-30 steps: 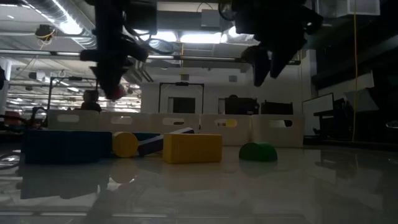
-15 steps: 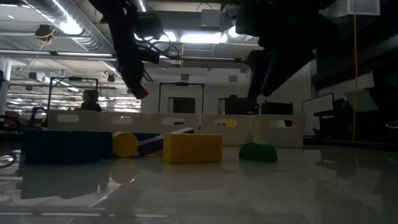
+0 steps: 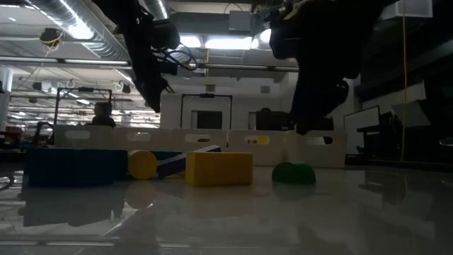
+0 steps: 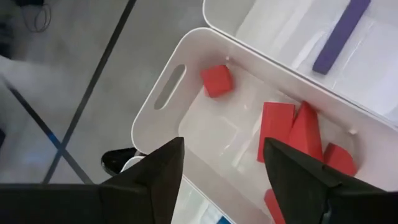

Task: Sort blocks
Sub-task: Put the red block into the middle left white bin, then put the green block into the right white bin

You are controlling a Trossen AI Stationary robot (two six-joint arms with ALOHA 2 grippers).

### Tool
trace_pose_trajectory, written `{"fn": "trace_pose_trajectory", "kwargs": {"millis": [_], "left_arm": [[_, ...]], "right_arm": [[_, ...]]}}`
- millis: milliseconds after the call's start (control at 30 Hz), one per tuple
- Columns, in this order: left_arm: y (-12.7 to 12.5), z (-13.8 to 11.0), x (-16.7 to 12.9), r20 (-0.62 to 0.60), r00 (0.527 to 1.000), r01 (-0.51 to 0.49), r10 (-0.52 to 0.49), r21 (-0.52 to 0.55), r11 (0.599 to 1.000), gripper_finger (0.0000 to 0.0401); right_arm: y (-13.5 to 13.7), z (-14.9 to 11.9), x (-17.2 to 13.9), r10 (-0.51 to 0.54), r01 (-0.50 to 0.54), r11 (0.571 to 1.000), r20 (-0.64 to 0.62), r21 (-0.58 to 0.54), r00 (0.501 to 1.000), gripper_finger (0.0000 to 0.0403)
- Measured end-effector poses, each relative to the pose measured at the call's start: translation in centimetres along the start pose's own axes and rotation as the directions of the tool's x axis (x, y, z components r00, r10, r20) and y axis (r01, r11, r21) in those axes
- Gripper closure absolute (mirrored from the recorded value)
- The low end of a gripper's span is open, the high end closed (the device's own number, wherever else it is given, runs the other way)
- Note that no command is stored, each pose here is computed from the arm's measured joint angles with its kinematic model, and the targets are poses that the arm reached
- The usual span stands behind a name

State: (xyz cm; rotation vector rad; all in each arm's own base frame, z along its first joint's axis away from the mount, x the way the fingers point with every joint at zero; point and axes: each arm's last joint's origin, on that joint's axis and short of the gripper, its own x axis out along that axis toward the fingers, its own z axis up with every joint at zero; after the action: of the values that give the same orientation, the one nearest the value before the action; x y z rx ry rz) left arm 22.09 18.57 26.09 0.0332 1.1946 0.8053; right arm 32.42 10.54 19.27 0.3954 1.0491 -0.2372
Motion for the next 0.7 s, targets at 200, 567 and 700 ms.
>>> {"fn": "trace_pose_trajectory", "kwargs": {"millis": [200, 567, 700], "left_arm": [[0.0, 0.0, 0.0, -0.001, 1.000, 0.001, -0.001, -0.071, 0.997, 0.0195], [-0.1, -0.2, 0.0, -0.018, 1.000, 0.005, -0.008, -0.142, 0.990, 0.0195], [-0.1, -0.2, 0.0, -0.019, 1.000, 0.005, -0.008, -0.145, 0.989, 0.0196]], "right_arm": [[1.5, -1.4, 1.6, -0.082, 0.079, 0.996, 0.070, 0.047, 0.994, 0.0143], [2.2, -3.1, 5.1, -0.154, 0.147, 0.985, 0.071, 0.088, 0.986, 0.0143], [1.8, -3.2, 5.8, -0.222, 0.212, 0.972, 0.102, 0.100, 0.970, 0.0146]]}}
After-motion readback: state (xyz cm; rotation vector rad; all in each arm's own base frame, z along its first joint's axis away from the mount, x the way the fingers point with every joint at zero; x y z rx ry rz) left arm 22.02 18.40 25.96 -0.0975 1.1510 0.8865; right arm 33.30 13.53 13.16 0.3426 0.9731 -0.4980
